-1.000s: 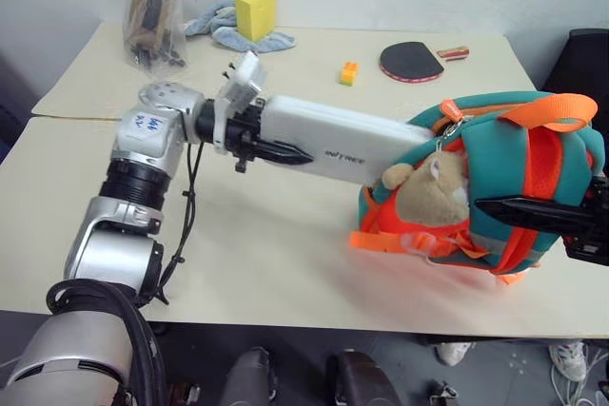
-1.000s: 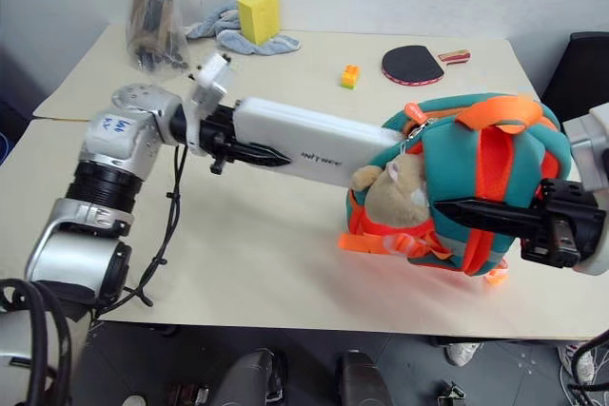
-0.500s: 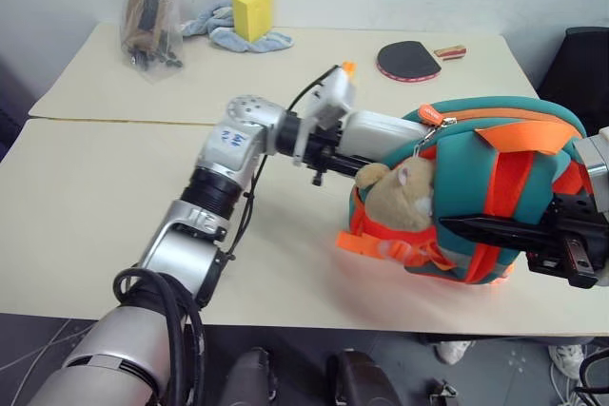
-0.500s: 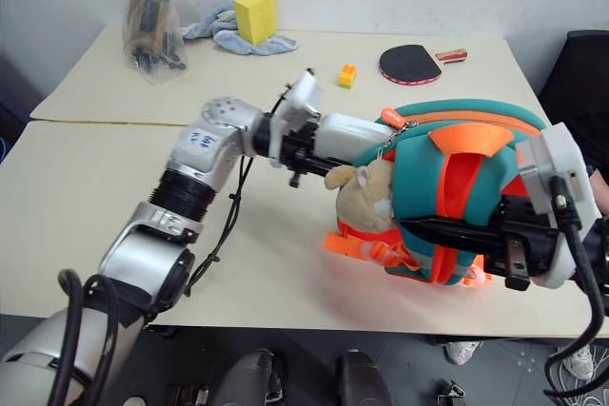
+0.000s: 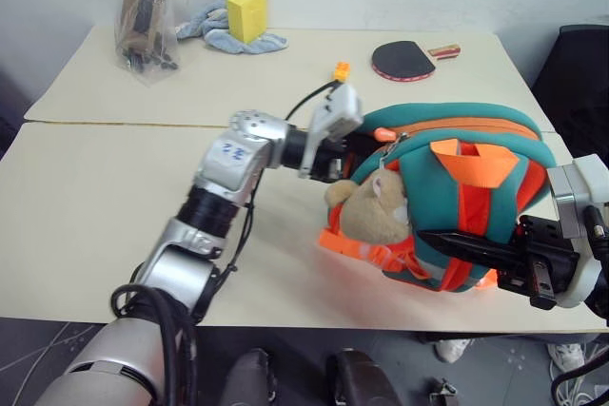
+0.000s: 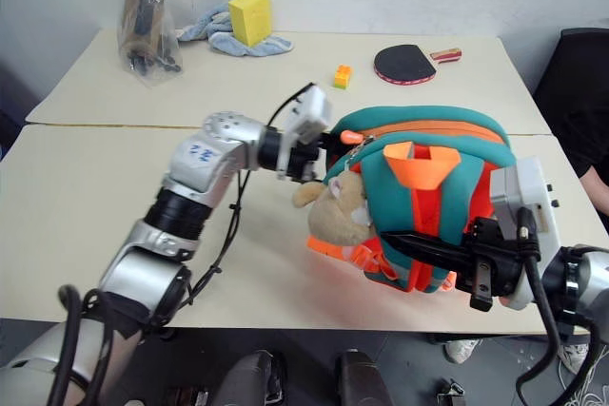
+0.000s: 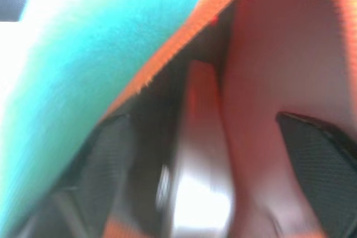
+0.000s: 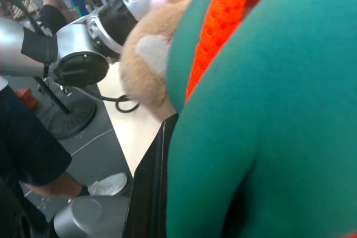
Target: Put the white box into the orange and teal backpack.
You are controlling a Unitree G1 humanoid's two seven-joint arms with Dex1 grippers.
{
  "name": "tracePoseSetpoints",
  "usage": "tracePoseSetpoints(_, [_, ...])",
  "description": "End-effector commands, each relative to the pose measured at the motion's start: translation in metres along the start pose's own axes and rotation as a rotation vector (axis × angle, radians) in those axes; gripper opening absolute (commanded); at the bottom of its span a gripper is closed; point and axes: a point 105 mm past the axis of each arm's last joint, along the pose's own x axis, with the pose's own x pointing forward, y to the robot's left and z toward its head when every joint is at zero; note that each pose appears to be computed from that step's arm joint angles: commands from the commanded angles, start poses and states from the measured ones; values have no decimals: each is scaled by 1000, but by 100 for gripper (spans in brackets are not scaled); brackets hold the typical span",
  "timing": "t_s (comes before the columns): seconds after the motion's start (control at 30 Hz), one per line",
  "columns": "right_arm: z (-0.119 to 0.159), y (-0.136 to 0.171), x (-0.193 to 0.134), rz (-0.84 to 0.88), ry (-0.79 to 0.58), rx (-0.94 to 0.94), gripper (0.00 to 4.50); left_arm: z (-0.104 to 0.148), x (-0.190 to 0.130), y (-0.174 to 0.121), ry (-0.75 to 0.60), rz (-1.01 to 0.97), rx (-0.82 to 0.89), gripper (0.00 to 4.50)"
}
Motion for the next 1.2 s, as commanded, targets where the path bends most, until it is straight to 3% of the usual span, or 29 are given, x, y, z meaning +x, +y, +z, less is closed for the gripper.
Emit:
tracePoseSetpoints(0.03, [5,1,0,-14,-31,-23,0,19,-35,-7,-22,-30,71,448])
tracePoseSetpoints(0.17, [3,-1,0,-20,-30,-18,0,40,-61,-8,-64,-31,30,448])
tracePoseSetpoints(0.3, [3,-3,2,-20,-29,-15,0,63,-67,-44,-155,-212,-21,448])
tracePoseSetpoints(0.5, [1,-7,6,-28,-17,-23,0,57,-34,-59,-159,-242,26,448])
tracePoseSetpoints(0.8, [6,-7,9,-27,-25,-33,0,29,0,-51,-59,-218,46,448])
tracePoseSetpoints(0.97, [4,-8,10,-40,-28,-29,0,31,0,-56,-75,-261,46,448])
tracePoseSetpoints(1.2, [5,-11,9,-61,-36,-26,0,53,-34,-40,-134,-208,39,448])
